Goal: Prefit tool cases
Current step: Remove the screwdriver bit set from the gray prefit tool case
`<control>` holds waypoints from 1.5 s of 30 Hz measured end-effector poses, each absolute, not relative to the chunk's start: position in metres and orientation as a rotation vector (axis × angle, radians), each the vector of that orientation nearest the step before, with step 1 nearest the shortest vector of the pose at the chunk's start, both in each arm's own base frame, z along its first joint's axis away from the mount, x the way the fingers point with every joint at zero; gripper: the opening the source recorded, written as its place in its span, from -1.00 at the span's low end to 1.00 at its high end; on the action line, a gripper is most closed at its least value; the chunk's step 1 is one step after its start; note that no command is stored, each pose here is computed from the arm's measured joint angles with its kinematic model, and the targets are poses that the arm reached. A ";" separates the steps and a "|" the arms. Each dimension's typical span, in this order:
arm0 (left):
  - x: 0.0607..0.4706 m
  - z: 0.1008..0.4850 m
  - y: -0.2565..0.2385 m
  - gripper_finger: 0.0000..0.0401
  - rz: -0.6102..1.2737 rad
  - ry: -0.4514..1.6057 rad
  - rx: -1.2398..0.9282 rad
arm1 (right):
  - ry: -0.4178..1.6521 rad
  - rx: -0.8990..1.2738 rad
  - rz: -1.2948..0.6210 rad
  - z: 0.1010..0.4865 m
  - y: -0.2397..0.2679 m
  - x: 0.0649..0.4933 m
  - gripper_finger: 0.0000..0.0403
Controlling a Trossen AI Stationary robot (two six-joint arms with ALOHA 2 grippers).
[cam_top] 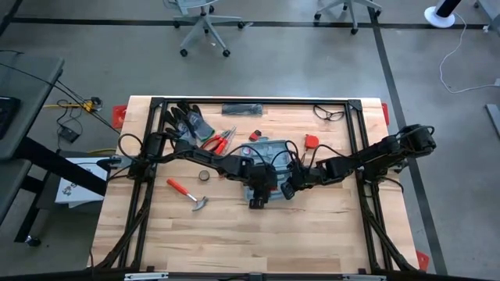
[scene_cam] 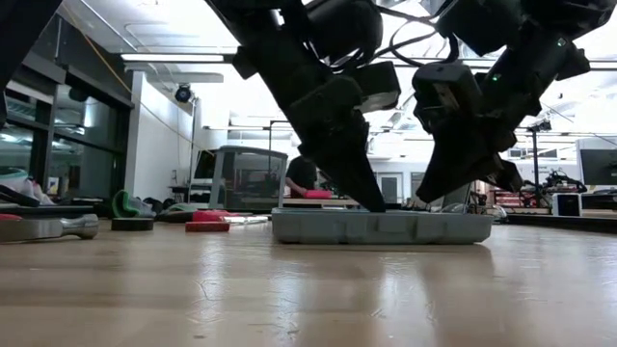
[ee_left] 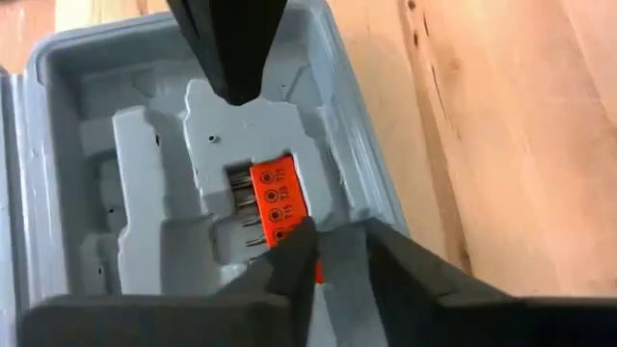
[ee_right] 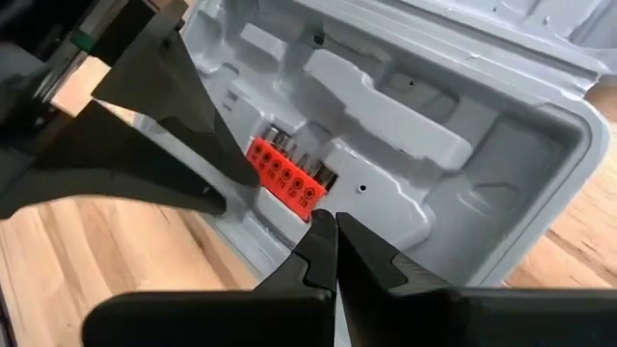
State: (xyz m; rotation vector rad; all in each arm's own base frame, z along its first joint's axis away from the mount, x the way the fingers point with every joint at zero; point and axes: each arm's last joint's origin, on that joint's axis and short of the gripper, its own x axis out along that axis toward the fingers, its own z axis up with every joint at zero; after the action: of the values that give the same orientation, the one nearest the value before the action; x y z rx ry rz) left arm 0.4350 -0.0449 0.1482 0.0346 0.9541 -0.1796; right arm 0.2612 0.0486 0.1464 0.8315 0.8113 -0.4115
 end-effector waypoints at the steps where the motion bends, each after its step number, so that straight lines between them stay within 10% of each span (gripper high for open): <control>1: 0.435 0.148 -0.045 -0.43 -0.174 0.952 0.039 | 0.809 0.831 -0.415 0.146 0.048 0.261 -1.00; 13: 0.436 0.133 -0.043 0.05 -0.145 0.994 0.137 | 0.818 0.816 -0.421 0.146 0.048 0.260 -1.00; 22: 0.437 0.129 -0.043 -0.18 -0.140 0.999 0.141 | 0.822 0.808 -0.418 0.146 0.048 0.260 -1.00; 31: 0.436 0.117 -0.043 -0.83 -0.106 1.057 0.034 | 0.824 0.805 -0.416 0.146 0.048 0.260 -1.00; 45: 0.428 0.153 -0.037 -0.99 -0.060 1.011 0.004 | 0.848 0.795 -0.390 0.145 0.054 0.258 -1.00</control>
State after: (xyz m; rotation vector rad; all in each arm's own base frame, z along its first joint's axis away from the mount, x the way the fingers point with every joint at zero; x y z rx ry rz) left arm 0.4279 -0.0375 0.1532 0.0041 1.0107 -0.0603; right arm 0.2584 0.0537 0.1449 0.7952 0.8477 -0.3896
